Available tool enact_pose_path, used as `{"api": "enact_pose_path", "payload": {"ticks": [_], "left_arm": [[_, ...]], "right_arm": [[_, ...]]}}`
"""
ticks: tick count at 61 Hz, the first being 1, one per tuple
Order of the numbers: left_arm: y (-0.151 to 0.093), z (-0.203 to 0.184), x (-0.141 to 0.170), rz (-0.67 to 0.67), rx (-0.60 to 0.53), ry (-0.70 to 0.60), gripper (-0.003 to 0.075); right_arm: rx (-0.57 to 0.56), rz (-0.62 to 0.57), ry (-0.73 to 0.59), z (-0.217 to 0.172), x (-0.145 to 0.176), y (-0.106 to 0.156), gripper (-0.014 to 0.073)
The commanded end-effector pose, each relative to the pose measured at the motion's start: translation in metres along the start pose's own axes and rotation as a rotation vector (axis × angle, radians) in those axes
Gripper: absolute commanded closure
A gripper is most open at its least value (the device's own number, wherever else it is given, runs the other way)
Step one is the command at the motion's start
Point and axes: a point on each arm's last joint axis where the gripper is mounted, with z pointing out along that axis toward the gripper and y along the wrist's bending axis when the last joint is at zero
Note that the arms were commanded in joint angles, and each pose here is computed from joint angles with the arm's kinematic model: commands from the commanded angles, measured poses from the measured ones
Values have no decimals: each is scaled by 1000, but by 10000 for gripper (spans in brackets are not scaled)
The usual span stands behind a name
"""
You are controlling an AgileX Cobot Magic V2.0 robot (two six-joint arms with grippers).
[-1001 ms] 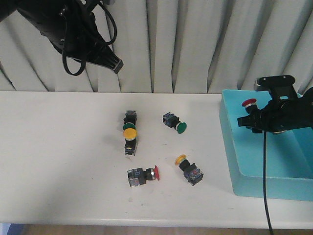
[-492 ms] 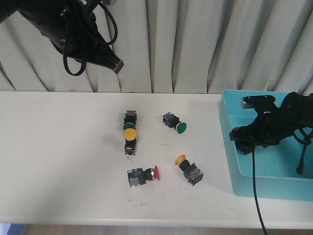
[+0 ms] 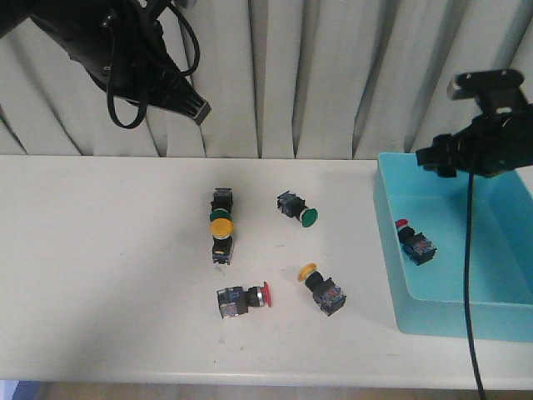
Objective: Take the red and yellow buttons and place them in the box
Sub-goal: 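Lower the red-capped switch into the box and open the right gripper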
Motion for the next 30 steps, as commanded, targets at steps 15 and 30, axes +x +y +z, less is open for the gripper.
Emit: {"api": "enact_pose_path", "payload": {"ticks": [15, 30], "left_arm": [[9, -28, -13, 5, -25, -198, 704], [8, -28, -20, 6, -22, -276, 483]], "right_arm": [[-1, -38, -477, -182, -35, 24, 135], [-62, -65, -547, -230, -24, 38, 135]]}}
